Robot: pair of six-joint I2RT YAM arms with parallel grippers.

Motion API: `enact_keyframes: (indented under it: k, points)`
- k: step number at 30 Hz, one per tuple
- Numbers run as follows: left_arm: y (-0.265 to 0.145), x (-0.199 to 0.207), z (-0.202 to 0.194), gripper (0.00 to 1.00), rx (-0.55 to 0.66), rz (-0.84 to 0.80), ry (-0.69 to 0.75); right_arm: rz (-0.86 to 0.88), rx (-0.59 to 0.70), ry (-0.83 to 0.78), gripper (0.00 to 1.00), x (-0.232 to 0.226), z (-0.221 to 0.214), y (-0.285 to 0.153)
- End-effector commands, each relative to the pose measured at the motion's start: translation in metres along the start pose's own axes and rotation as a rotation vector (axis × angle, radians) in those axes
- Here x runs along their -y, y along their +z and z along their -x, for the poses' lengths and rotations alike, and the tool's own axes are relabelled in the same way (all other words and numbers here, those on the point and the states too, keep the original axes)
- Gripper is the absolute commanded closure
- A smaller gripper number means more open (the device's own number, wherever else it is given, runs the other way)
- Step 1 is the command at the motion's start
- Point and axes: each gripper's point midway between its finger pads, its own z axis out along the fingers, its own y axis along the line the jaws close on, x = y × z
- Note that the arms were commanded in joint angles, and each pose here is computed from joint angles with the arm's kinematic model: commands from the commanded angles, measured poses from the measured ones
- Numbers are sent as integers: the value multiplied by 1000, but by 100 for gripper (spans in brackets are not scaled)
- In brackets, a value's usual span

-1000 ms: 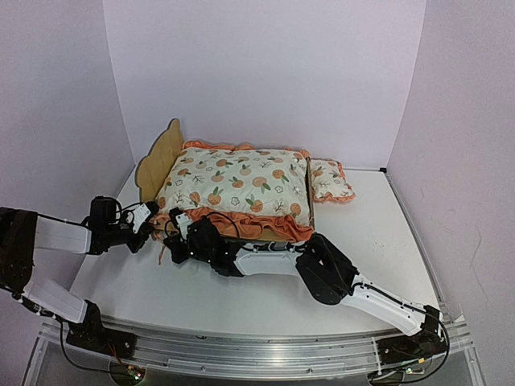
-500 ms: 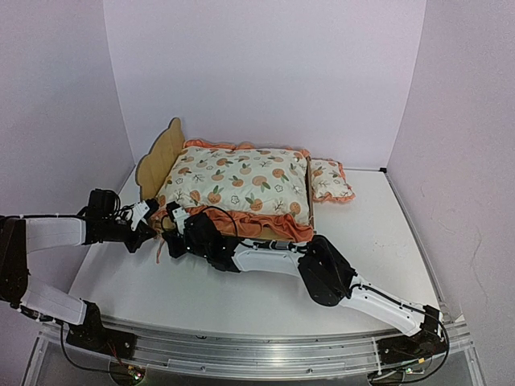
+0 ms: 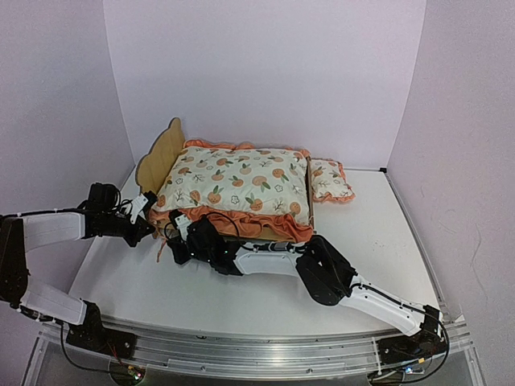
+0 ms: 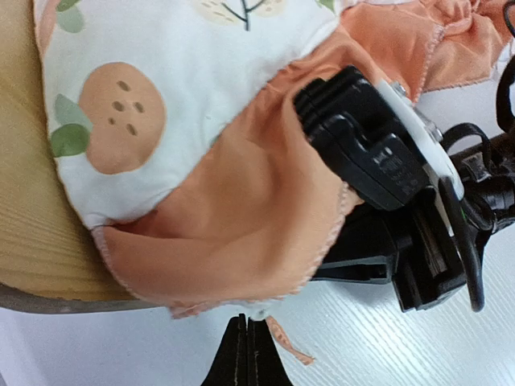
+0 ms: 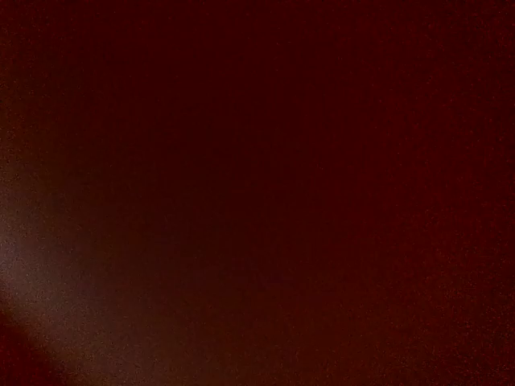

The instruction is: Set up the pet bed

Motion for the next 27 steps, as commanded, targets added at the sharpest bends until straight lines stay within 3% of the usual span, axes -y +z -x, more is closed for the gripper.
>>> enact_keyframes:
  k: [1,4,7,10,16,23,27]
  points:
    - [-29,-22,42,94,97,126,9,-21,86,17,100,10,45,-9]
    - [-49,-17,53,75,161,163,66,-20,90,20,100,10,46,-10]
    - [-61,-32,52,56,178,257,21,-21,101,17,100,10,49,-10]
    - [-68,-54,56,48,190,317,-105,-15,105,16,100,9,51,-11]
    - [-77,-81,104,34,300,306,-286,-15,99,15,100,8,50,-12]
    - [-65,-85,122,31,366,251,-283,-21,104,12,100,9,51,-12]
    - [-53,-85,117,43,355,230,-287,-20,103,10,100,9,52,-13]
